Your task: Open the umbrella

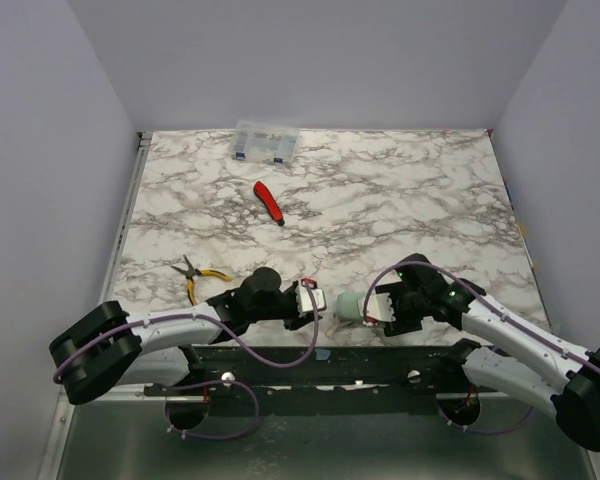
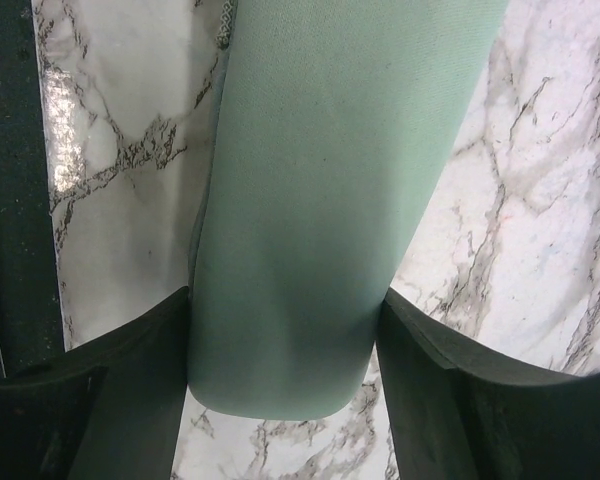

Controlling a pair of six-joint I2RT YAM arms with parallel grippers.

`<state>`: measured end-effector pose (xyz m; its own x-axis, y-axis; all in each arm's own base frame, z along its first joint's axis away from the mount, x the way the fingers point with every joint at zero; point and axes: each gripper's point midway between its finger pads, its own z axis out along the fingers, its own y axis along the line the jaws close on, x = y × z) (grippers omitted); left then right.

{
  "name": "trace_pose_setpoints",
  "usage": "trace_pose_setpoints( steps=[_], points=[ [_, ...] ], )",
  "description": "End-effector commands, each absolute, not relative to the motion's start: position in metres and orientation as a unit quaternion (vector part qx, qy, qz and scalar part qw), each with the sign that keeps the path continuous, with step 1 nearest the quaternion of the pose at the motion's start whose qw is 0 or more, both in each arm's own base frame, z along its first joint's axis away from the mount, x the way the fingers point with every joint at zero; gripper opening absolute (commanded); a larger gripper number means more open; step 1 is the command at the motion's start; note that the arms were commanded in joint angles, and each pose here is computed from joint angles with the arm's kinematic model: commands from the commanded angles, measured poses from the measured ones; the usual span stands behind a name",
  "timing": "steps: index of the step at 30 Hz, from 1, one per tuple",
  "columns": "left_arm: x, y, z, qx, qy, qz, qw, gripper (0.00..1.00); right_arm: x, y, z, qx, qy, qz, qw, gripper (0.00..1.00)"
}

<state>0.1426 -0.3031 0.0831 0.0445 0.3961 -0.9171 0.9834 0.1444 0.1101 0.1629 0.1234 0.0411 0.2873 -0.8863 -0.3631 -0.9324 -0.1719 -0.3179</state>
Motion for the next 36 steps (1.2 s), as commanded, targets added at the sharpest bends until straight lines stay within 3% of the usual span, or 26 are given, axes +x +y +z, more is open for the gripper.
trace_pose_setpoints(
  steps=[1, 8, 22, 24, 29, 36],
  points=[
    [0.142, -0.319, 0.085, 0.606, 0.548, -0.327, 0.474, 0.44, 0.163, 0.118, 0.039, -0.770, 0.596, 0.041, 0.225, 0.63],
    [0.142, -0.336, 0.072, 0.621, 0.537, -0.341, 0.457, 0.36, 0.173, 0.128, 0.047, -0.772, 0.591, 0.047, 0.230, 0.62],
    [0.148, -0.356, 0.050, 0.618, 0.548, -0.358, 0.435, 0.32, 0.172, 0.128, 0.045, -0.780, 0.581, 0.045, 0.230, 0.61],
    [0.148, -0.356, 0.047, 0.614, 0.556, -0.359, 0.430, 0.26, 0.172, 0.128, 0.045, -0.781, 0.578, 0.046, 0.230, 0.61],
    [0.151, -0.355, 0.041, 0.604, 0.581, -0.354, 0.416, 0.00, 0.172, 0.131, 0.045, -0.793, 0.559, 0.047, 0.238, 0.59],
    [0.176, -0.354, 0.058, 0.574, 0.601, -0.347, 0.435, 0.00, 0.164, 0.130, 0.042, -0.832, 0.498, 0.046, 0.241, 0.57]
  ],
)
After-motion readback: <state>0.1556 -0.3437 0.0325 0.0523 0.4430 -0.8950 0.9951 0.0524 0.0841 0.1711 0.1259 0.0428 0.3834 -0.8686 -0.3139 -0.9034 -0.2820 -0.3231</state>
